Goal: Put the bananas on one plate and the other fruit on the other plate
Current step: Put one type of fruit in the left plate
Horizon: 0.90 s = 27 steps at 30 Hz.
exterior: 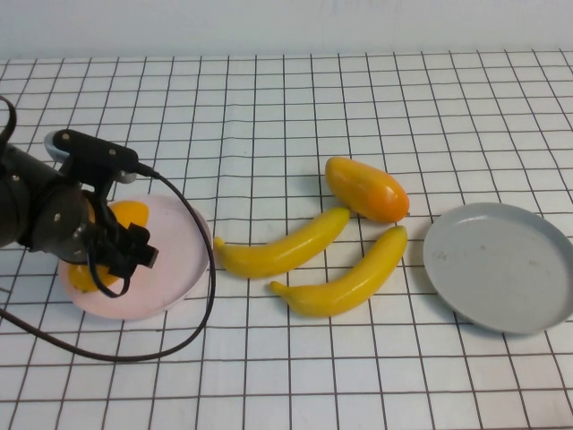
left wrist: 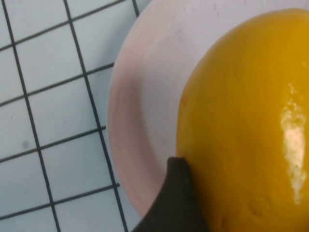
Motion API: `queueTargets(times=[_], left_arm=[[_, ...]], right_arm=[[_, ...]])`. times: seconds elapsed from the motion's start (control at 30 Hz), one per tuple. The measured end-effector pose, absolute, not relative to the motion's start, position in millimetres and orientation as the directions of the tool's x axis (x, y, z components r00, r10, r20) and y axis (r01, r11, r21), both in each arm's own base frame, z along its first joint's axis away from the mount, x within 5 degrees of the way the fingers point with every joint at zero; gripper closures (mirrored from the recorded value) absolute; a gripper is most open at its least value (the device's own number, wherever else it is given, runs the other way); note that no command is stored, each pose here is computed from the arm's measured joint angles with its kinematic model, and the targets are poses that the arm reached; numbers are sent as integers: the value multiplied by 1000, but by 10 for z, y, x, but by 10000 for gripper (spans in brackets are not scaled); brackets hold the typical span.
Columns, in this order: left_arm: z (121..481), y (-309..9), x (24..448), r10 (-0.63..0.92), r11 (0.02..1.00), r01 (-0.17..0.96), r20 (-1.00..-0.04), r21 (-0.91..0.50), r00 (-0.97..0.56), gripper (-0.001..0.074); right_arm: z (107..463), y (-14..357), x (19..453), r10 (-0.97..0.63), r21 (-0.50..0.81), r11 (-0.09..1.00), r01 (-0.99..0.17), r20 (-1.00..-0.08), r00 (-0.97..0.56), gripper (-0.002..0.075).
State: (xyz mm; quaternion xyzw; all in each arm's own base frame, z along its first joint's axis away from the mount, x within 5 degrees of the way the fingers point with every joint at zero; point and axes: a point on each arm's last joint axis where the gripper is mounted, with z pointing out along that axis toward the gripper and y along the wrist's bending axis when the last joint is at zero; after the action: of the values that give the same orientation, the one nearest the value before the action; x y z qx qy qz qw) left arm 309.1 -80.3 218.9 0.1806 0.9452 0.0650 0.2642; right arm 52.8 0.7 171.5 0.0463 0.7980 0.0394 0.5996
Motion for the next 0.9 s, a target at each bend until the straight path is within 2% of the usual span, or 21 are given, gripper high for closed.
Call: queueTargets(times=[0.07, 0.13, 0.2, 0.3, 0.4, 0.53, 0.67, 0.8, 0.9], left_arm=[[2197, -813, 3104, 376, 926, 309, -493, 215, -785, 193], [2217, -814, 3119, 386, 923, 314, -499, 225, -776, 112], [2260, -816, 3142, 390, 921, 314, -503, 232, -772, 74], [2423, -854, 3210, 416, 909, 335, -510, 247, -753, 67], [2699, -1032, 3262, 525, 850, 448, -508, 277, -683, 66], [3130, -1447, 3310, 730, 662, 648, -521, 377, -443, 66], [3312, -1890, 3410, 871, 414, 750, -464, 515, -162, 66], [3103, -2322, 3559, 925, 194, 810, -377, 554, 36, 66], [2814, -2579, 3667, 920, 82, 855, -370, 513, 133, 66]], right_arm=[[1715, 7, 528, 121, 118, 993, 27, -953, -277, 742], [1715, 7, 528, 121, 118, 993, 27, -953, -277, 742], [1715, 7, 528, 121, 118, 993, 27, -953, -277, 742], [1715, 7, 528, 121, 118, 993, 27, -953, -277, 742], [1715, 7, 528, 121, 118, 993, 27, -953, -277, 742], [1715, 7, 528, 121, 118, 993, 27, -953, -277, 742], [1715, 7, 528, 121, 118, 993, 27, -953, -277, 742], [1715, 7, 528, 121, 118, 993, 27, -953, -277, 742], [1715, 7, 528, 121, 118, 993, 27, -953, -277, 742]])
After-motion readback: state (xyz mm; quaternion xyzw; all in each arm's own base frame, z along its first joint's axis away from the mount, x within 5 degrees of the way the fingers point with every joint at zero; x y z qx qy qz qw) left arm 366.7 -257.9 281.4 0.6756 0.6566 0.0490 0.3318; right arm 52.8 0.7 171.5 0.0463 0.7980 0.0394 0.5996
